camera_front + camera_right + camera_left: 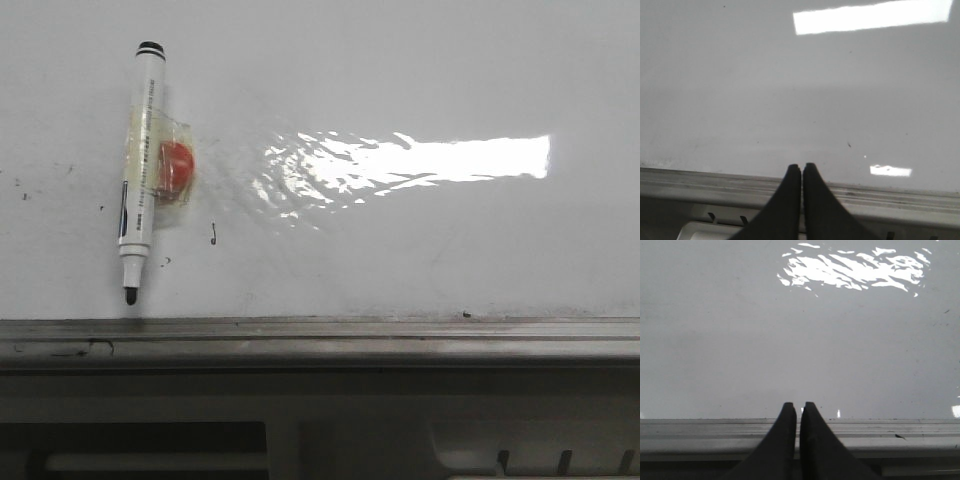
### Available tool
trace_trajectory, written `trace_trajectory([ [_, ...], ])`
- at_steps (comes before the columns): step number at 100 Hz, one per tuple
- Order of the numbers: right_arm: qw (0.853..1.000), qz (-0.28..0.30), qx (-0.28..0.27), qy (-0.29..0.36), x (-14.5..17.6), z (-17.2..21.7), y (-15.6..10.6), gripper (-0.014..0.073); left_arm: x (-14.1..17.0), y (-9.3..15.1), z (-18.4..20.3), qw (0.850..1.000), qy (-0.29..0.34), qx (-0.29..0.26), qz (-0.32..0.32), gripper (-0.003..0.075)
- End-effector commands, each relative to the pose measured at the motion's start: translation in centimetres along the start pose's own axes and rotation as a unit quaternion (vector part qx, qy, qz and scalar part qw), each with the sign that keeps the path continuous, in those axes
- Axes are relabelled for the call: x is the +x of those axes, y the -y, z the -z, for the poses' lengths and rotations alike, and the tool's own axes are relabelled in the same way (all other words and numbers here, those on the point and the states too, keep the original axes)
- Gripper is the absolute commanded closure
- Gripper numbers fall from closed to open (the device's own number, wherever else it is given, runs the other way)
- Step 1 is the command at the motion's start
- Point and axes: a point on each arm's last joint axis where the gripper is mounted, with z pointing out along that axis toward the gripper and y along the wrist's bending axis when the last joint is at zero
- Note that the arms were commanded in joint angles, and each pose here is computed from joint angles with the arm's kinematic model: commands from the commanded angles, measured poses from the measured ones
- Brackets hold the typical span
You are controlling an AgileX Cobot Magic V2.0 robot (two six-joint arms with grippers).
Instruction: Write number 9 on whiteboard
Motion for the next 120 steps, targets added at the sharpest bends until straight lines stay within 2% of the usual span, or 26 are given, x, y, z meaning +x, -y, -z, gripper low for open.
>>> trace_trajectory([
  [1, 1.0, 0.009, -0.001, 0.015, 0.5, -0.1, 0.0, 0.0641, 0.3, 0.0, -0.1, 1.0, 0.026, 0.003, 0.008, 0.0738],
  [13, 1.0, 0.011, -0.003, 0.023, 0.3, -0.1, 0.0, 0.0641, 0.3, 0.0, -0.1, 1.0, 0.026, 0.002, 0.005, 0.0738],
  [21, 0.998, 0.011, -0.009, 0.055, -0.2, -0.1, -0.1, 0.0641, 0.3, 0.0, -0.1, 0.999, 0.031, 0.004, 0.008, 0.0738],
  [27, 0.995, 0.008, -0.018, 0.094, -1.0, 0.0, -0.3, 0.0641, -0.2, 0.2, 0.0, 0.997, 0.057, 0.017, 0.042, 0.0738],
  [30, 0.993, -0.001, -0.024, 0.114, -1.3, 0.1, -0.4, 0.0641, -0.5, 0.3, 0.0, 0.994, 0.073, 0.028, 0.08, 0.0738],
  [35, 0.987, -0.033, -0.036, 0.15, -2.0, 0.3, -0.5, 0.0641, -1.1, 0.5, 0.1, 0.98, 0.098, 0.049, 0.165, 0.0738],
  [40, 0.979, -0.082, -0.048, 0.182, -2.6, 0.5, -0.5, 0.0641, -1.5, 0.5, 0.2, 0.96, 0.117, 0.064, 0.245, 0.0738],
  [48, 0.966, -0.139, -0.057, 0.211, -3.1, 0.7, -0.4, 0.0641, -1.9, 0.4, 0.3, 0.935, 0.135, 0.074, 0.319, 0.0738],
  [56, 0.958, -0.176, -0.06, 0.22, -3.3, 0.8, -0.3, 0.0641, -2.1, 0.3, 0.4, 0.917, 0.143, 0.08, 0.364, 0.0738],
  [63, 0.945, -0.23, -0.066, 0.222, -3.6, 0.9, -0.2, 0.0641, -2.1, 0.4, 0.4, 0.891, 0.133, 0.091, 0.425, 0.0738],
  [66, 0.941, -0.244, -0.069, 0.224, -3.9, 1.1, -0.2, 0.0641, -2.2, 0.3, 0.4, 0.886, 0.137, 0.091, 0.433, 0.0738],
  [71, 0.938, -0.246, -0.076, 0.23, -4.9, 1.6, -0.3, 0.0641, -2.5, 0.5, 0.6, 0.892, 0.134, 0.095, 0.42, 0.0739],
  [76, 0.943, -0.233, -0.083, 0.224, -6.0, 2.1, -0.5, 0.0641, -3.2, 0.8, 0.9, 0.907, 0.132, 0.103, 0.387, 0.0739],
  [85, 0.966, -0.17, -0.083, 0.175, -8.1, 3.3, -1.1, 0.0641, -4.6, 1.4, 1.4, 0.936, 0.11, 0.108, 0.316, 0.0739],
  [89, 0.979, -0.132, -0.07, 0.14, -8.7, 3.6, -1.2, 0.0641, -5.8, 1.7, 1.8, 0.947, 0.102, 0.109, 0.283, 0.0739],
  [95, 0.99, -0.084, -0.046, 0.104, -10.2, 4.2, -1.1, 0.0641, -6.9, 2.0, 1.7, 0.962, 0.073, 0.1, 0.243, 0.0739],
  [102, 0.996, -0.048, -0.021, 0.066, -11.6, 4.5, -0.8, 0.0641, -8.1, 2.2, 1.3, 0.973, 0.028, 0.091, 0.212, 0.0738],
  [110, 0.999, -0.038, -0.008, 0.033, -13.0, 4.7, -0.8, 0.0629, -9.4, 2.6, 0.4, 0.979, -0.028, 0.087, 0.184, 0.0733],
  [117, 0.999, -0.038, -0.006, 0.022, -14.2, 4.8, -0.8, 0.0577, -10.3, 3.0, -0.6, 0.981, -0.078, 0.088, 0.152, 0.0675],
  [120, 0.999, -0.038, -0.006, 0.021, -14.6, 4.8, -0.8, 0.0543, -10.4, 3.1, -1.3, 0.98, -0.104, 0.088, 0.143, 0.0622],
])
